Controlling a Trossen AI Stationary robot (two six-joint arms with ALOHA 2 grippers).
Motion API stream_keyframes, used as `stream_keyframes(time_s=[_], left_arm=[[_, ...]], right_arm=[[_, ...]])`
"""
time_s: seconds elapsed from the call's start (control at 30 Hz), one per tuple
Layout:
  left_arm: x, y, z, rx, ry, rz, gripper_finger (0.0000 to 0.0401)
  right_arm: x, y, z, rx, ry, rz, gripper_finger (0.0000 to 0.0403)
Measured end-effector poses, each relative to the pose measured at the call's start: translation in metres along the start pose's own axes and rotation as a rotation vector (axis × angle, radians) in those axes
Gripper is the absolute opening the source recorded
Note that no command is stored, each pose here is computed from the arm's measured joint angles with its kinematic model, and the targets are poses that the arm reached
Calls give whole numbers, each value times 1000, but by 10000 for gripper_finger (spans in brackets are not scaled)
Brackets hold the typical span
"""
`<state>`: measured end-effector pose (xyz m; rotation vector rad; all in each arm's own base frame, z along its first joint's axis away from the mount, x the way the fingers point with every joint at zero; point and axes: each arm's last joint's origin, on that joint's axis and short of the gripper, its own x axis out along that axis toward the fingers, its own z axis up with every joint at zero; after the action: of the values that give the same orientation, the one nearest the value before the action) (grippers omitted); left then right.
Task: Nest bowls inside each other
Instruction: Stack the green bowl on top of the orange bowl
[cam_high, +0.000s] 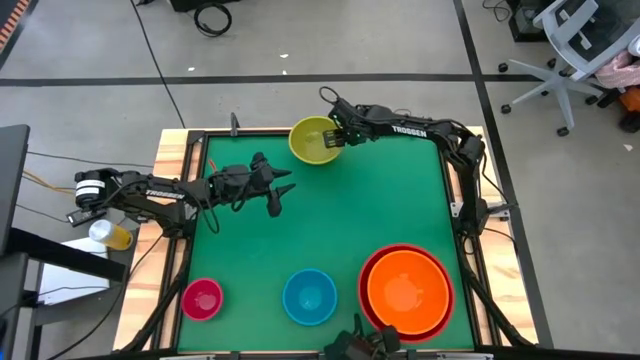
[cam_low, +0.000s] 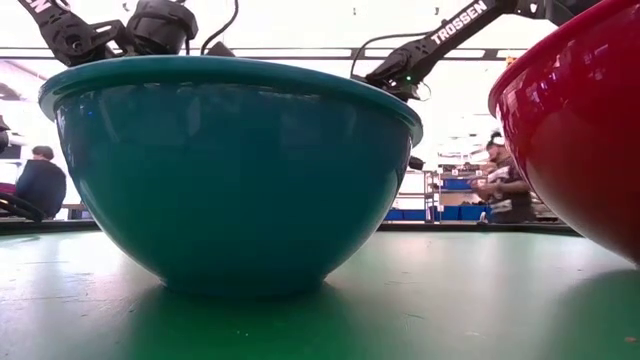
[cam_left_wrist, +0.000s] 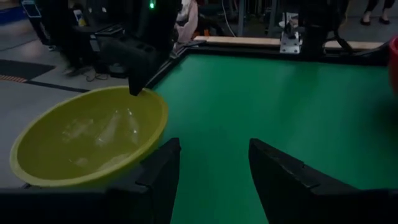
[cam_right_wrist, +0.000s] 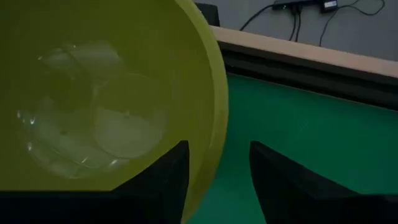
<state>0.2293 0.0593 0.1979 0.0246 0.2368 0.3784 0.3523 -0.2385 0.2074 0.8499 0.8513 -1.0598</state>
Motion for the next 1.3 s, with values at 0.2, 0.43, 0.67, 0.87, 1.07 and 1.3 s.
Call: stream_keyframes(time_s=[0.2, 0.43, 0.67, 0.87, 1.07, 1.3], left_arm=[[0, 0, 0, -6, -1, 0, 194], [0, 0, 1, -1, -7, 0, 194], [0, 0, 1, -1, -15, 1, 194], [0, 0, 1, 7, -15, 0, 194], [0, 0, 1, 23, -15, 0, 194], [0, 0, 1, 19, -15, 0, 194]], right_arm=[[-1, 4, -6, -39, 47, 26, 148], [-3, 11, -16, -77, 82, 38, 141], [-6, 17, -25, -139, 108, 33, 141], [-15, 13, -50, -303, 291, -56, 141], [-40, 19, -53, -389, 218, -57, 142], [-79, 23, -53, -625, 125, 21, 142]])
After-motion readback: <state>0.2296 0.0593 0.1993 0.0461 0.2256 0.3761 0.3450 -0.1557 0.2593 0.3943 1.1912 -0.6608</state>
